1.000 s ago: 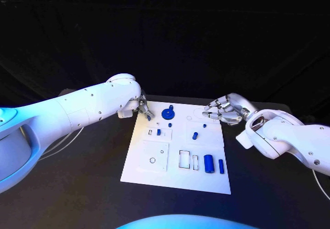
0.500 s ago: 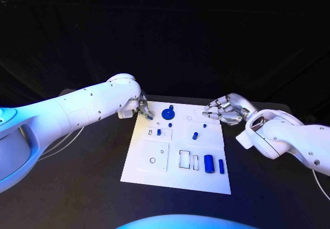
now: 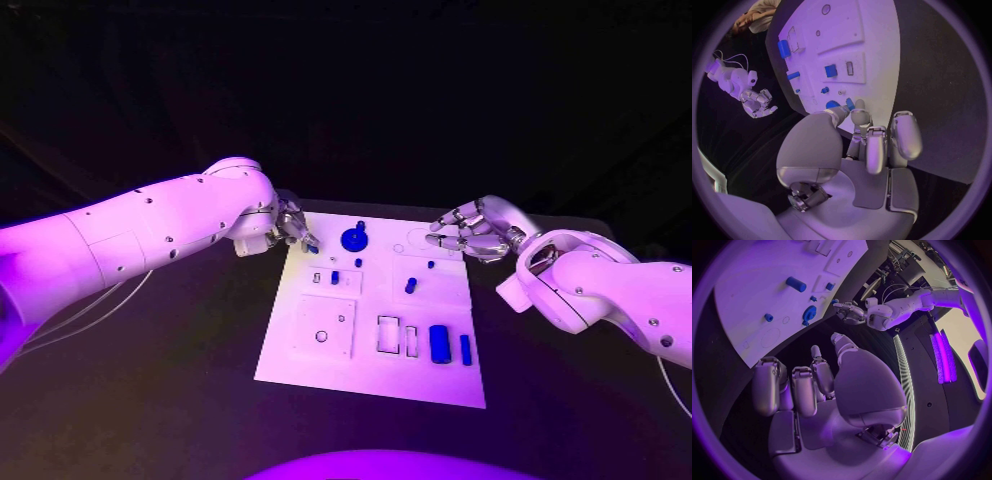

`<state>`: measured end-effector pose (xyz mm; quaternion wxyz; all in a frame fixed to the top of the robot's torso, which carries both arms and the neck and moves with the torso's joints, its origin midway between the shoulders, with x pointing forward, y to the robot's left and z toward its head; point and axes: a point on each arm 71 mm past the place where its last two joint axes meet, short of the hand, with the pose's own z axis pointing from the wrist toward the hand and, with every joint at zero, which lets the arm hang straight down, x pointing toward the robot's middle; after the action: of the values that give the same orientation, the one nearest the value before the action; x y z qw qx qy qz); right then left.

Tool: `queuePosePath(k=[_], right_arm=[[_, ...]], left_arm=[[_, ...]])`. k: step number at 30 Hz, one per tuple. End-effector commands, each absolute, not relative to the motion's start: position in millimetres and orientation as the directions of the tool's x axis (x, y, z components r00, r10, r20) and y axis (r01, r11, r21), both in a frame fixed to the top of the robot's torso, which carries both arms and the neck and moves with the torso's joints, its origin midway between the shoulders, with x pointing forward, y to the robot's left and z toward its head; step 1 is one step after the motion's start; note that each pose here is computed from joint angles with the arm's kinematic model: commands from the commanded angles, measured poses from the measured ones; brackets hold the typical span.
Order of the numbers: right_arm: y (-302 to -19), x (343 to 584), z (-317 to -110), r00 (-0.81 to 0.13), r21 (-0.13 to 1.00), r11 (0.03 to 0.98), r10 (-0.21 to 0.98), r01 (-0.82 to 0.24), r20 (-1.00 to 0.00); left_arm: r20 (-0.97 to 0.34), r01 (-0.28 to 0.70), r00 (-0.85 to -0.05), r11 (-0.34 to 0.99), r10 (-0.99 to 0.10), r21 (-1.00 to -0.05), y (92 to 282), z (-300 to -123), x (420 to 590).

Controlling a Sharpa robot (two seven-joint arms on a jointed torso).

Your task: Assemble the parts on the task board

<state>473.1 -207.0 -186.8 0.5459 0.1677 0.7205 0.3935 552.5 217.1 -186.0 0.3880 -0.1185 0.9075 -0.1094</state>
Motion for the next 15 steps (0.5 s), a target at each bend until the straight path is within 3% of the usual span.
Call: queuePosePath(k=[1, 15], right_arm=[[-206, 472, -187, -0.358, 0.753, 0.629, 0.669, -0.193, -0.651], [-208, 472, -187, -0.357, 0.753, 0.63, 0.67, -0.19, -0.651]], left_arm=[[-0.68, -0.126, -0.638, 0.921, -0.36, -0.37, 214.2, -180.3, 547.5], [-0.751, -0.036, -0.582, 0.932, -0.313, -0.36, 222.2, -181.6, 527.9]])
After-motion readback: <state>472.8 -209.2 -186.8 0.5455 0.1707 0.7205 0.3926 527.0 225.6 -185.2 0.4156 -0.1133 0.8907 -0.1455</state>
